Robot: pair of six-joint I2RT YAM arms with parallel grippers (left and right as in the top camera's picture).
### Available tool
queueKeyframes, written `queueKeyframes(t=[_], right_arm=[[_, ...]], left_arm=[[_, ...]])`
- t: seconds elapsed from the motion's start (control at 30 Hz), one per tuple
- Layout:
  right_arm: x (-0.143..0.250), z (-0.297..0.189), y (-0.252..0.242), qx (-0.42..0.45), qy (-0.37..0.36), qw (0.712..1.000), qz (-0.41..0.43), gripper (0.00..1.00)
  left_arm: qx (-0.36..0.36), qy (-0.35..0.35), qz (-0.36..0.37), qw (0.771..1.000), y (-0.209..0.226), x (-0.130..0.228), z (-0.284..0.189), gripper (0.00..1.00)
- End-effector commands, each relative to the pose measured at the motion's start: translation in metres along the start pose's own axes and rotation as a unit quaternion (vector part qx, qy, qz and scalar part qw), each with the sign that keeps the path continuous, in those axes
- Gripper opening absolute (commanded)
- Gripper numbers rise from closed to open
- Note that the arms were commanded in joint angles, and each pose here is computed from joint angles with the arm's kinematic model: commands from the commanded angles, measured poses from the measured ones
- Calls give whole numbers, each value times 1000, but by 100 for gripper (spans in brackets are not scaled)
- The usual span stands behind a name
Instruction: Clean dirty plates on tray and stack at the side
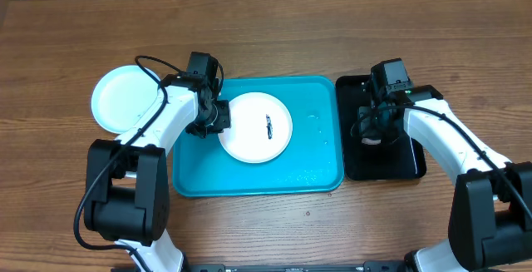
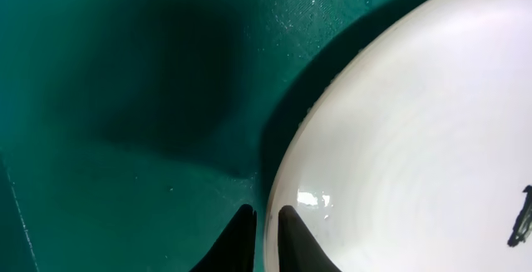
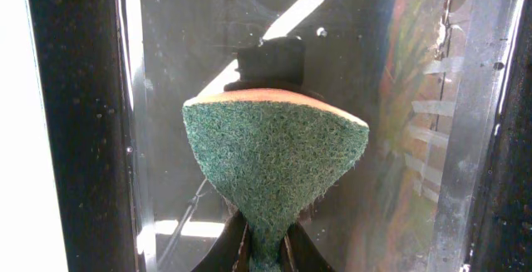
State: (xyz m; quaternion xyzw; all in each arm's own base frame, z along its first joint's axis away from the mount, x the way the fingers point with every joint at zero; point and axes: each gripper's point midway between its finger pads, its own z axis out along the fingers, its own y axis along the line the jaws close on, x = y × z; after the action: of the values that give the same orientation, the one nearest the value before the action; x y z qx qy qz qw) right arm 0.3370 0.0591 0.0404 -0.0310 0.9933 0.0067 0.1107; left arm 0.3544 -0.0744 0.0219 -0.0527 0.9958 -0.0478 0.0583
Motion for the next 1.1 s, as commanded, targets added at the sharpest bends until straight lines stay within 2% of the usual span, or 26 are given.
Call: queueKeyframes(t=[0.0, 0.87, 1.07], right_arm=[[-14, -12, 1, -5, -26, 1000, 3, 9], [-14, -12, 1, -5, -26, 1000, 3, 10], [-14, -12, 1, -5, -26, 1000, 3, 10]], left_arm=[[-7, 11, -2, 1000, 2, 4, 9, 13], [-9, 10, 21, 1000, 3, 5, 13, 16], [-8, 9, 21, 1000, 4, 6, 15, 11]])
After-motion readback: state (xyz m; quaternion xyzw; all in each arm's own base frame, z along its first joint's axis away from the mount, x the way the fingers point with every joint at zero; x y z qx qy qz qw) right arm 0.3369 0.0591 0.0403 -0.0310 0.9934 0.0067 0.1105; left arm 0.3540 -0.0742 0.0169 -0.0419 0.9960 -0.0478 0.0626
